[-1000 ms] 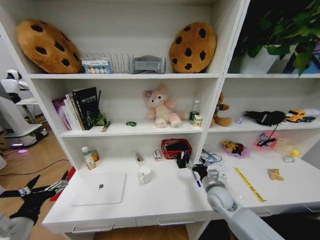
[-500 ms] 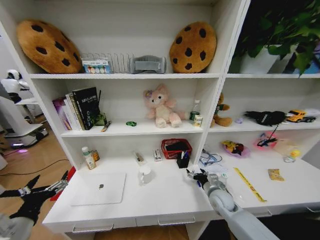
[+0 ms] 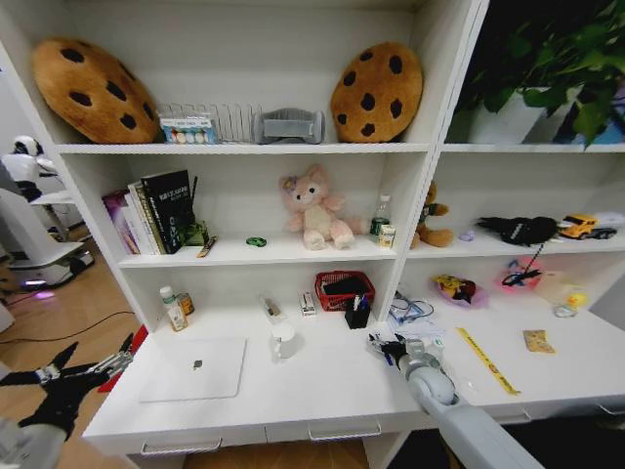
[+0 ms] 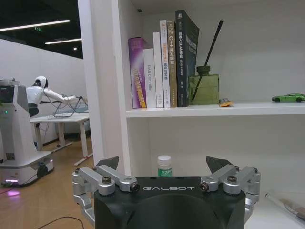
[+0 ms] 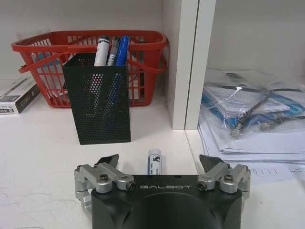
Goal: Organize the objects on the table.
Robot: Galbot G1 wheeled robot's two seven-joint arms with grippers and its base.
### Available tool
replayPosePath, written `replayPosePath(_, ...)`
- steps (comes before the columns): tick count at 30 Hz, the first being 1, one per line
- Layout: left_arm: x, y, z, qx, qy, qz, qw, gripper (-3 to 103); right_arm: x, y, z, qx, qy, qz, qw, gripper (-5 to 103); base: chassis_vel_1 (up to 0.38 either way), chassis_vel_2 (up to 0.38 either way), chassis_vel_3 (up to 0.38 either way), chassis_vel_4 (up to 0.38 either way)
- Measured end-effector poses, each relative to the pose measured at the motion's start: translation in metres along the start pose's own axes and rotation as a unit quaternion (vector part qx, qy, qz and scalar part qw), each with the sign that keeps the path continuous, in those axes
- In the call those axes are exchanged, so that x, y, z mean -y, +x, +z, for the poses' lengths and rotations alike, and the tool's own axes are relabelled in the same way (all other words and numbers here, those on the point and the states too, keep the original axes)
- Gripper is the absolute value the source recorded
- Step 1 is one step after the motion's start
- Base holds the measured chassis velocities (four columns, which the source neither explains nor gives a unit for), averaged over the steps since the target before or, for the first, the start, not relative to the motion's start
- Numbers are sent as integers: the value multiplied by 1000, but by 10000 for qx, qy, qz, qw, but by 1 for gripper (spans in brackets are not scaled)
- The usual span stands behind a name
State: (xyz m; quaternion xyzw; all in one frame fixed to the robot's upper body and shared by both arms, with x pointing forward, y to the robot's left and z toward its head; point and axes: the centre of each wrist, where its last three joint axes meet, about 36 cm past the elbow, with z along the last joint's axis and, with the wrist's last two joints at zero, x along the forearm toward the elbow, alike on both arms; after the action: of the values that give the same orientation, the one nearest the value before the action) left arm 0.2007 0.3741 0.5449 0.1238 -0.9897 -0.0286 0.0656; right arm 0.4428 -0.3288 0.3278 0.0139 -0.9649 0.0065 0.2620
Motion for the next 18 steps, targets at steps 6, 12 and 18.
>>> replayPosePath(6, 0, 0, 0, 0, 0, 0, 10000, 100, 0, -3, -2, -63, -13, -2, 10000, 71, 0, 0, 0, 0)
replayPosePath(12, 0, 0, 0, 0, 0, 0, 10000, 100, -2, -3, -2, -120, -16, -51, 9999, 55, 0, 0, 0, 0)
replayPosePath(18, 0, 0, 0, 0, 0, 0, 10000, 100, -3, -3, -5, -229, -153, -154, 9995, 28, 0, 0, 0, 0)
